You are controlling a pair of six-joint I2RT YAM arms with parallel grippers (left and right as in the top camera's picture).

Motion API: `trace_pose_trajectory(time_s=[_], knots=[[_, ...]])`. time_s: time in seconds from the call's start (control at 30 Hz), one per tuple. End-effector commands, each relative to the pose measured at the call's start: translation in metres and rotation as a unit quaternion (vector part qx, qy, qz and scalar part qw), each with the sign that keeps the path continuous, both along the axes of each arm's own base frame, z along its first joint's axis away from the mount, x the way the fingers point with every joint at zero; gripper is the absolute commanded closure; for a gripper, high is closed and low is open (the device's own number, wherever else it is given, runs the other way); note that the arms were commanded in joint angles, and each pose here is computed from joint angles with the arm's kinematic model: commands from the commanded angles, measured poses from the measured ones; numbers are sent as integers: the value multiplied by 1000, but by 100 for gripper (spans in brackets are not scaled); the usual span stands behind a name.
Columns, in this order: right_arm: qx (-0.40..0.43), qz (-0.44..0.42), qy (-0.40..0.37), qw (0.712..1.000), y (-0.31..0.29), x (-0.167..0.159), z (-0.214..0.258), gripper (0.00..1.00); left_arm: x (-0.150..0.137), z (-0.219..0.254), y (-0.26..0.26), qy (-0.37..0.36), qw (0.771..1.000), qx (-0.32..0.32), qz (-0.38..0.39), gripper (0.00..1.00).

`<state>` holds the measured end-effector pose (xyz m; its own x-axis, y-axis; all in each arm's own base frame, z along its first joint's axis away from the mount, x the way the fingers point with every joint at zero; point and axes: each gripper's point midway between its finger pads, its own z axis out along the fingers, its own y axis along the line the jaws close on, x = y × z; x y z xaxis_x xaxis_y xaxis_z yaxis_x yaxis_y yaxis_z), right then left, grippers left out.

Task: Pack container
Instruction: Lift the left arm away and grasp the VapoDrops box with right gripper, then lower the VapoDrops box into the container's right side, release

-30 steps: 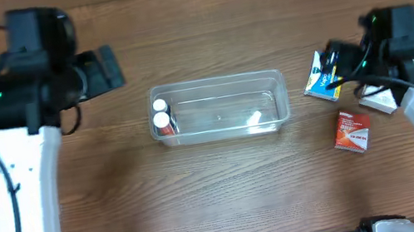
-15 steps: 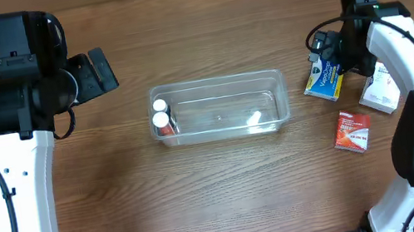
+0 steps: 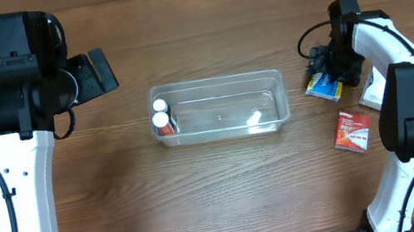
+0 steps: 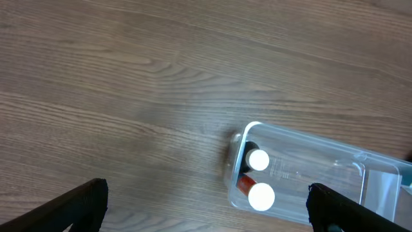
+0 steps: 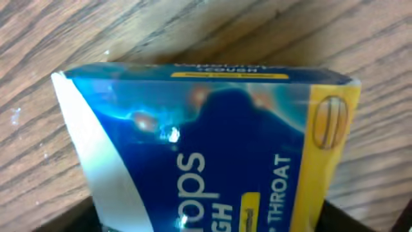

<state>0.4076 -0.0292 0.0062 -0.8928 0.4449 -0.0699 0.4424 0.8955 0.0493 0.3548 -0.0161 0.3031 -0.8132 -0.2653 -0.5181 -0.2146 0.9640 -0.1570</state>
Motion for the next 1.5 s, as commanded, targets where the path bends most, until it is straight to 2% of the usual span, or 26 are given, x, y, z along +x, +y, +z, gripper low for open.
trace_pose_trajectory(time_s=[0.0,0.03,0.2,0.4,0.53,0.6,0.7,0.8,0.93,1.13,1.23,1.37,1.47], knots=[[0,-1,-5,1000,-2,3,3,28,1,7,1,-11,1000,3,-7,0],[0,-1,-5,1000,-2,3,3,32,1,7,1,-10,1000,3,-6,0],[0,-1,-6,1000,-2,2,17,30,1,7,1,-10,1000,3,-6,0],[-6,30,-114,993,15,17,126,30,1,7,1,-10,1000,3,-7,0],[0,95,-187,978,64,-5,198,30,1,7,1,-10,1000,3,-6,0],[5,163,-208,965,109,-26,222,30,1,7,1,-10,1000,3,-7,0],[1,220,-200,955,151,-40,217,30,0,7,1,-9,1000,3,-7,0],[6,260,-179,949,182,-49,187,30,-1,6,1,-5,1000,4,-7,0],[3,271,-140,952,189,-54,133,30,-2,5,1,-4,1000,4,-6,0],[-6,272,-84,959,187,-58,78,30,-2,5,1,-4,1000,3,-6,0],[-7,273,-72,959,188,-57,65,29,-2,5,1,-4,1000,4,-6,0],[-6,272,-77,959,189,-54,65,18,-2,5,1,-4,1000,4,-6,0],[-5,272,-86,958,191,-50,66,17,-2,5,1,-4,1000,4,-6,0]])
